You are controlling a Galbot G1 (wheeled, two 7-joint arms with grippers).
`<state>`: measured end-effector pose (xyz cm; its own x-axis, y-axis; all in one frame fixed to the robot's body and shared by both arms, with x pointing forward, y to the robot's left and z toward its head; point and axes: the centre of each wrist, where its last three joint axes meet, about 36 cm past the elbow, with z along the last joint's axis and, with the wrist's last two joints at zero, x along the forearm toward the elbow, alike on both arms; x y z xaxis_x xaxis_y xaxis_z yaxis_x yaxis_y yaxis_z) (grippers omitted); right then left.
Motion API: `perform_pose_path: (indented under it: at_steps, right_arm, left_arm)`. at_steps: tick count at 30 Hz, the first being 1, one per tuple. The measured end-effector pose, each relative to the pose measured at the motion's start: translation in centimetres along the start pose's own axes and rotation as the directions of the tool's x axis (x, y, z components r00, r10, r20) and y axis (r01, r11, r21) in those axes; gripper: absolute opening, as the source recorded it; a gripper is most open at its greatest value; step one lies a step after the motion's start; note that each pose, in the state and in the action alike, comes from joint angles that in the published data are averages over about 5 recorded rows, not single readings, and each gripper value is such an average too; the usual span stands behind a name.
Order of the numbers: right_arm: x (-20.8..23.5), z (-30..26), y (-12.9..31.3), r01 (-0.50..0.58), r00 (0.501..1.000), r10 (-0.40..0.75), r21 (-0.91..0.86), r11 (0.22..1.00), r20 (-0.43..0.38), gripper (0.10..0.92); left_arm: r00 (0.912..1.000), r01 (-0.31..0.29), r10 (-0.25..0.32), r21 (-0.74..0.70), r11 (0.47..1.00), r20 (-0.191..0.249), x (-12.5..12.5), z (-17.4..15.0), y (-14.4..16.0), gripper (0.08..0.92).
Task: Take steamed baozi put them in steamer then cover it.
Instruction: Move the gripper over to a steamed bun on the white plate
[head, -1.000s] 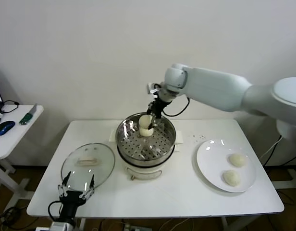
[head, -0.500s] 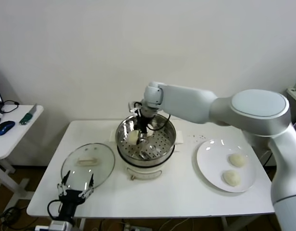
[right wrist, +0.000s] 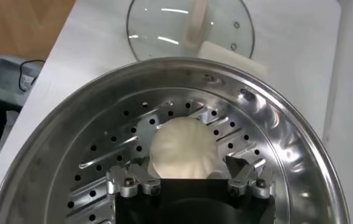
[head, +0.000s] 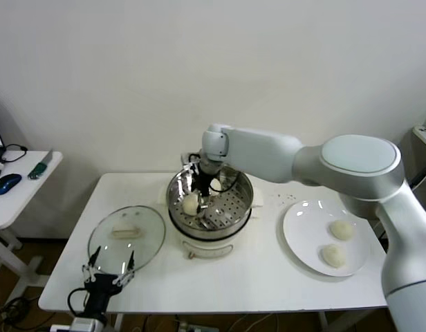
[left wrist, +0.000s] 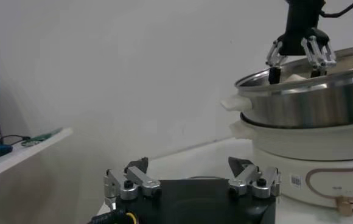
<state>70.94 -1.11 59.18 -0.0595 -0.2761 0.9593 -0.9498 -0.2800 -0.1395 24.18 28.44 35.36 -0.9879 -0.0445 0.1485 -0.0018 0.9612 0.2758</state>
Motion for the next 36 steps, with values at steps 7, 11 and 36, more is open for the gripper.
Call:
perform_pose_path:
  at_steps: [7, 11, 36]
  right_arm:
    - [4.0, 2.1, 0.3, -0.006, 1.000, 0.006, 0.004, 1.000, -0.013, 0.823]
    - [7.3, 4.6, 1.0, -0.021, 0.999, 0.021, -0.006, 1.000, -0.028, 0.823]
    - [12.4, 27.8, 17.3, -0.032, 0.983, 0.004, -0.149, 0.988, -0.183, 0.823]
  left_arm:
    - [1.0000, -0.003, 0.003, 0.001, 1.000, 0.004, -0.1, -0.2, -0.1, 0.823]
    - [1.0000, -0.005, 0.005, 0.001, 1.000, 0.005, -0.1, -0.2, -0.1, 0.823]
    - [1.0000, 0.002, -0.002, 0.015, 1.000, 0.007, 0.1, -0.6, 0.0, 0.823]
